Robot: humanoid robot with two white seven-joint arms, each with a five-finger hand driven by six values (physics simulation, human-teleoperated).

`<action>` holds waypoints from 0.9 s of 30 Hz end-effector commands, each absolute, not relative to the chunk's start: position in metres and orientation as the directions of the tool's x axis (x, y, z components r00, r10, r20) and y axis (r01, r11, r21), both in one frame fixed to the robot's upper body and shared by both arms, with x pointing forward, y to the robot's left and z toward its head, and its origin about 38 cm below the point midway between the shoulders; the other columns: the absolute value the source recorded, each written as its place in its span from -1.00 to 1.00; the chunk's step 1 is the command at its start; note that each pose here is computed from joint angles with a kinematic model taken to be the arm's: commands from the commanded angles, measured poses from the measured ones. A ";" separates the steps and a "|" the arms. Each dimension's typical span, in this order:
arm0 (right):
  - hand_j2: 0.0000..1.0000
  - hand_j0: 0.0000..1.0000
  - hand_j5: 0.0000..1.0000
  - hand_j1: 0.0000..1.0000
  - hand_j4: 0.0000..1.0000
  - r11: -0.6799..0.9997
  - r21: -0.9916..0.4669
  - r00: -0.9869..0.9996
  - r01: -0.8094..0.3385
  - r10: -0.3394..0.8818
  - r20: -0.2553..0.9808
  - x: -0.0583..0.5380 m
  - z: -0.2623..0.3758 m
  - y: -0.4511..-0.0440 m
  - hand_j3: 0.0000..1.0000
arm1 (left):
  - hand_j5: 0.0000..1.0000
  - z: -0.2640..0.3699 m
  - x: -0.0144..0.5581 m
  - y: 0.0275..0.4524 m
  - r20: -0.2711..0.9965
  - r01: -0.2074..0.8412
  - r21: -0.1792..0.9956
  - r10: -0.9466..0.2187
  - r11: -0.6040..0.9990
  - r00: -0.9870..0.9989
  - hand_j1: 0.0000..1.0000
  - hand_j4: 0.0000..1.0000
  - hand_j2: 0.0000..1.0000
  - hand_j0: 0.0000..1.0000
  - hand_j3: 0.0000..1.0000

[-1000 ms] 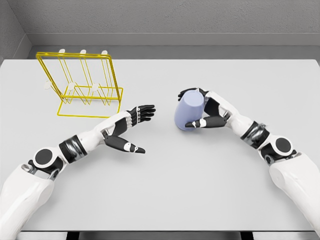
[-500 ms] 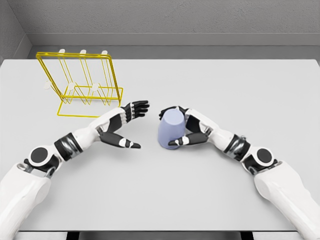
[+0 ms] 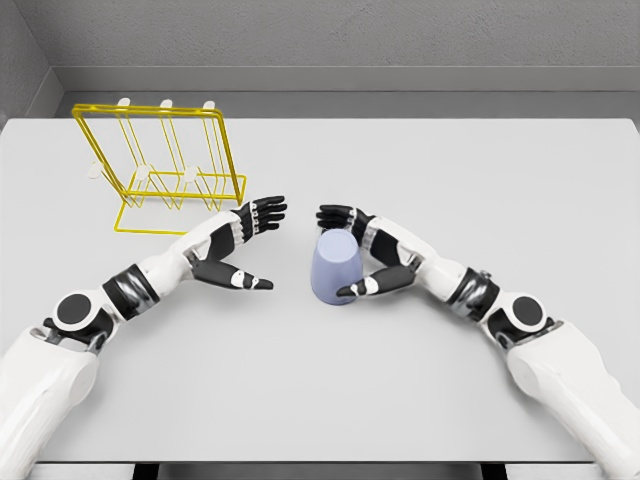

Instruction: Place the cup on the cup holder with both arms

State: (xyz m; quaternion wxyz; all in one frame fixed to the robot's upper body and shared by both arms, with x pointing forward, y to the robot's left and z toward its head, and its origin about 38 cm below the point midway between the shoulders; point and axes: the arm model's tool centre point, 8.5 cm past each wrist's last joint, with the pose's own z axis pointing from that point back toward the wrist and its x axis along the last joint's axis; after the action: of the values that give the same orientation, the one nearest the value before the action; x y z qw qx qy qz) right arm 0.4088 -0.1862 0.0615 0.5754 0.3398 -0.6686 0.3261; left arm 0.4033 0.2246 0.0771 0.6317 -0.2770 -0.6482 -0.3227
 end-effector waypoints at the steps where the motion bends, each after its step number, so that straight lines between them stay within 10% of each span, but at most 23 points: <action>1: 1.00 1.00 1.00 1.00 1.00 0.566 -0.051 -0.113 -0.823 -0.074 0.991 0.411 0.064 -0.194 1.00 | 1.00 0.075 0.403 0.222 0.998 0.766 0.055 -0.036 0.640 -0.042 1.00 1.00 1.00 1.00 1.00; 12: 1.00 1.00 1.00 1.00 1.00 0.751 -0.196 -0.247 -0.630 0.046 0.968 0.438 0.124 -0.328 1.00 | 1.00 0.072 0.399 0.191 0.998 0.791 0.060 -0.023 0.608 -0.058 1.00 1.00 1.00 1.00 1.00; 23: 1.00 1.00 1.00 1.00 1.00 0.742 -0.332 -0.320 -0.582 0.166 0.933 0.456 0.177 -0.368 1.00 | 1.00 0.070 0.397 0.168 0.998 0.802 0.036 0.014 0.597 -0.055 1.00 1.00 1.00 1.00 1.00; 27: 1.00 1.00 1.00 1.00 1.00 0.470 -0.600 -0.471 -0.647 0.372 0.800 0.446 0.168 -0.340 1.00 | 1.00 0.068 0.395 0.159 0.998 0.807 0.038 0.014 0.589 -0.058 1.00 1.00 1.00 1.00 1.00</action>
State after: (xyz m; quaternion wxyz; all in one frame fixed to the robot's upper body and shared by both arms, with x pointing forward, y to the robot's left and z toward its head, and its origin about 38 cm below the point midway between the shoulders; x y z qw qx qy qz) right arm 0.4583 -0.3470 0.1884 0.5140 0.1097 -0.7308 0.4355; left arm 0.3951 0.1635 0.0676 0.6119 -0.3134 -0.6495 -0.3247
